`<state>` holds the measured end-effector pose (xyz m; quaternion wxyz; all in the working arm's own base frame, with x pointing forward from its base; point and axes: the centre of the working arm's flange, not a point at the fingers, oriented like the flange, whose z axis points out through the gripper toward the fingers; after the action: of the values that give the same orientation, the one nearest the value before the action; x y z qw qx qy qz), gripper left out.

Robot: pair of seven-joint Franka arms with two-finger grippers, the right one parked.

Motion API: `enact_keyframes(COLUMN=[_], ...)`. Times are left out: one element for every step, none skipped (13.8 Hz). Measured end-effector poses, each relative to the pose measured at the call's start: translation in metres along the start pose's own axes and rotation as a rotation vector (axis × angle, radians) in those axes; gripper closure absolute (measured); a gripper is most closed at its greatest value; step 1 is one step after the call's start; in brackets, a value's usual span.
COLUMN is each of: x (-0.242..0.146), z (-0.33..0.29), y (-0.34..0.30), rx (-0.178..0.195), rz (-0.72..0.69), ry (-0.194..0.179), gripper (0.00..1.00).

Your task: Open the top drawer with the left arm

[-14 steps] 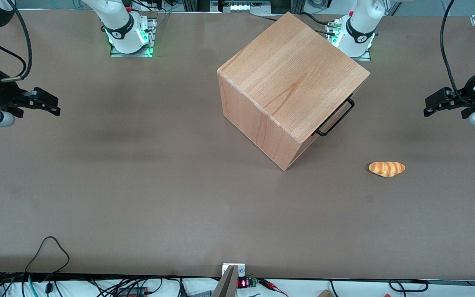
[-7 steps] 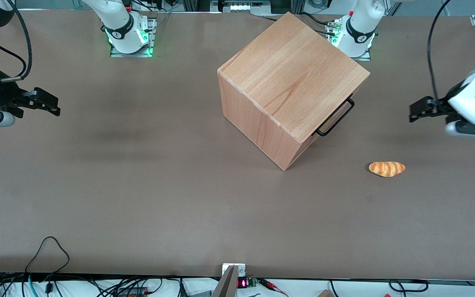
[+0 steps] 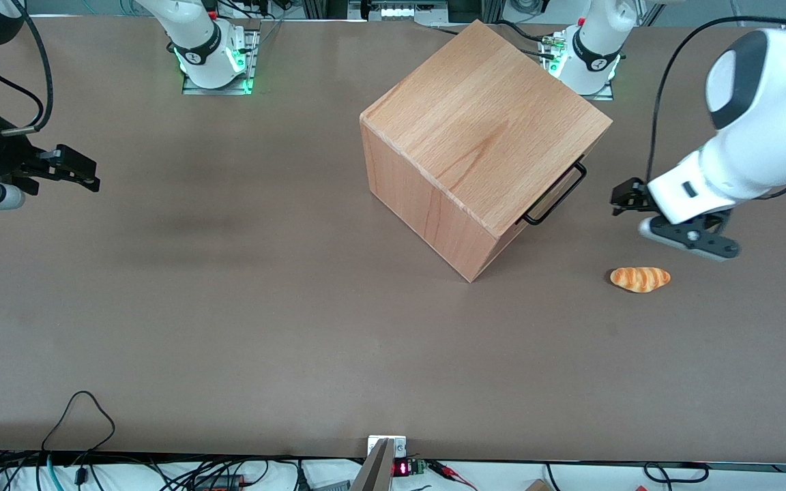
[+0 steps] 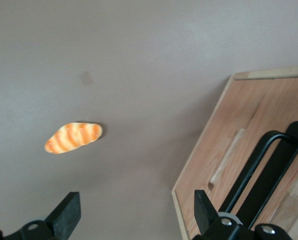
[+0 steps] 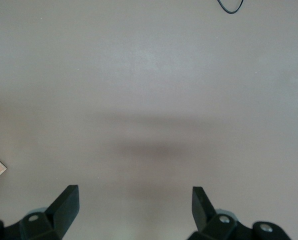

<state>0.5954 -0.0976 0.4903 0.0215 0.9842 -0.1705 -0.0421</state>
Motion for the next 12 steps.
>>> enact_keyframes(x=[0.001,0.001,0.002,0.002,0.002,0.002,0.002,0.003,0.002,0.002,0.001,0.001], z=[0.006,0.013,0.018,0.025,0.033,0.041,0.048,0.054,0.058,0.06,0.063,0.064], y=[0.008,0.016,0.022,0.027,0.031,0.035,0.038,0.039,0.04,0.04,0.043,0.046], rx=[-0.019,-0.039,-0.053,-0.061,-0.073,-0.087,-0.097,-0.1,-0.101,-0.102,-0.104,-0.105], rz=[0.012,0.022,0.034,0.047,0.056,0.063,0.071,0.078,0.084,0.091,0.096,0.101], ry=[-0.005,-0.011,-0.013,-0.017,-0.021,-0.028,-0.032,-0.037,-0.038,-0.041,-0.045,-0.047], gripper=[0.0,0.0,0.0,0.0,0.0,0.0,0.0,0.0,0.0,0.0,0.0,0.0])
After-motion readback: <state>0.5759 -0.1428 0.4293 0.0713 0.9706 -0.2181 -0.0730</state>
